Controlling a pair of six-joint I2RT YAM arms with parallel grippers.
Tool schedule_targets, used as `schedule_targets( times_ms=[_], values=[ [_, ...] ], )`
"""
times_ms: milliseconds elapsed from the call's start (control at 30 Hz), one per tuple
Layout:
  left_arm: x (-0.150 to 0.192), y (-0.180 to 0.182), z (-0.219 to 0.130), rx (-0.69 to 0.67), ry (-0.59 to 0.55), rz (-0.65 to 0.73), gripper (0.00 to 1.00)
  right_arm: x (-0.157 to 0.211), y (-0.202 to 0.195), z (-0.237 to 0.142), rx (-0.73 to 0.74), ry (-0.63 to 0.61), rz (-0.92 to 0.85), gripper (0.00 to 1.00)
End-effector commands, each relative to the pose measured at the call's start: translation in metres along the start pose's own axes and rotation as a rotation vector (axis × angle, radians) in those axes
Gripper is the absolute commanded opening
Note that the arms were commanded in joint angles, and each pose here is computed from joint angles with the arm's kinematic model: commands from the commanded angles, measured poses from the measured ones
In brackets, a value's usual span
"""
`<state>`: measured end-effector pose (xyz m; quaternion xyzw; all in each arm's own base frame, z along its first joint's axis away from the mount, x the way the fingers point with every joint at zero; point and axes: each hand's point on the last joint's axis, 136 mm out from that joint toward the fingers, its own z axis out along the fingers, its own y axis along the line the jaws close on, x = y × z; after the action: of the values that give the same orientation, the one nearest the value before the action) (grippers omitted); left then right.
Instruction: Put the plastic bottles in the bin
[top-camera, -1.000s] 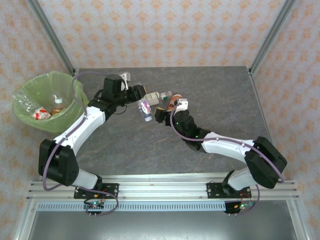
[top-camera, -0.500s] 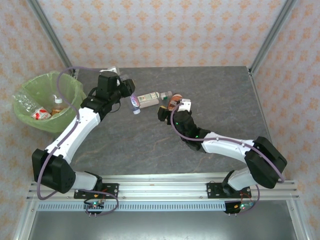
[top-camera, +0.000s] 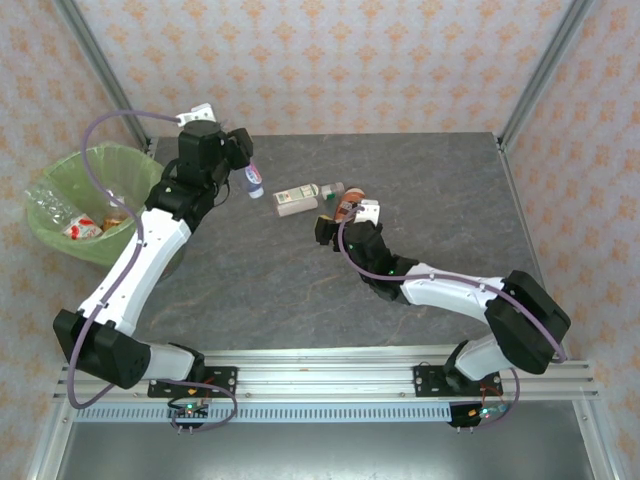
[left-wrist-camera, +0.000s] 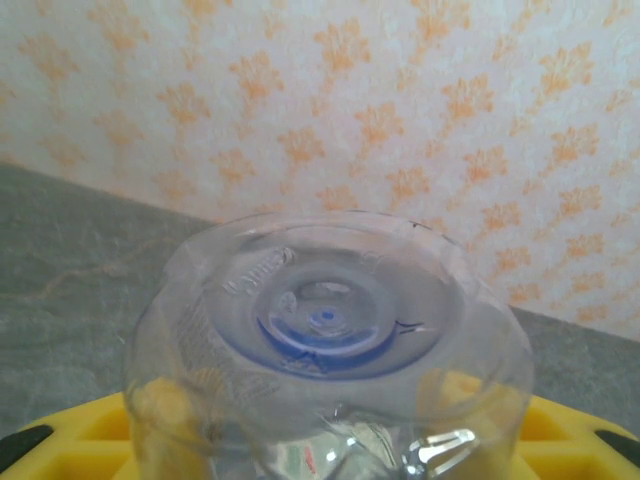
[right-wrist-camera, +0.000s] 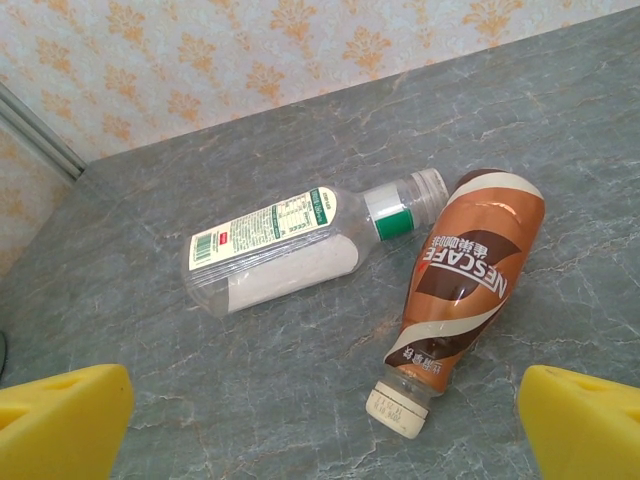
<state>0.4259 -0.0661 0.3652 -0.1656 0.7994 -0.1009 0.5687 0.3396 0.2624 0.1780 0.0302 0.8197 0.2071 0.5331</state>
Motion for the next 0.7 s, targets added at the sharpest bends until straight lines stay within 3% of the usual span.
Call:
schedule_targets(
  times_ms=[0,333,533,667],
  values=[
    [-0.037,0.016,-0.010,-0.088,-0.103,0.033,0.51,-0.011,0.004,-0.001,0.005,-0.026,0.005,0.99],
    [-0.100,0.065,-0.046,-0.313,-0.295,0.091,0.51,-0.009,0.002,-0.002,0.007,-0.019,-0.005,0.99],
    [-0.122,0.107,-0.076,-0.546,-0.378,0.141,0.51,-0.009,0.003,-0.002,0.006,-0.015,-0.021,0.99],
    [-0.128,0.125,-0.087,-0.605,-0.406,0.134,0.51,-0.009,0.001,-0.002,0.014,-0.018,-0.009,0.99]
  ],
)
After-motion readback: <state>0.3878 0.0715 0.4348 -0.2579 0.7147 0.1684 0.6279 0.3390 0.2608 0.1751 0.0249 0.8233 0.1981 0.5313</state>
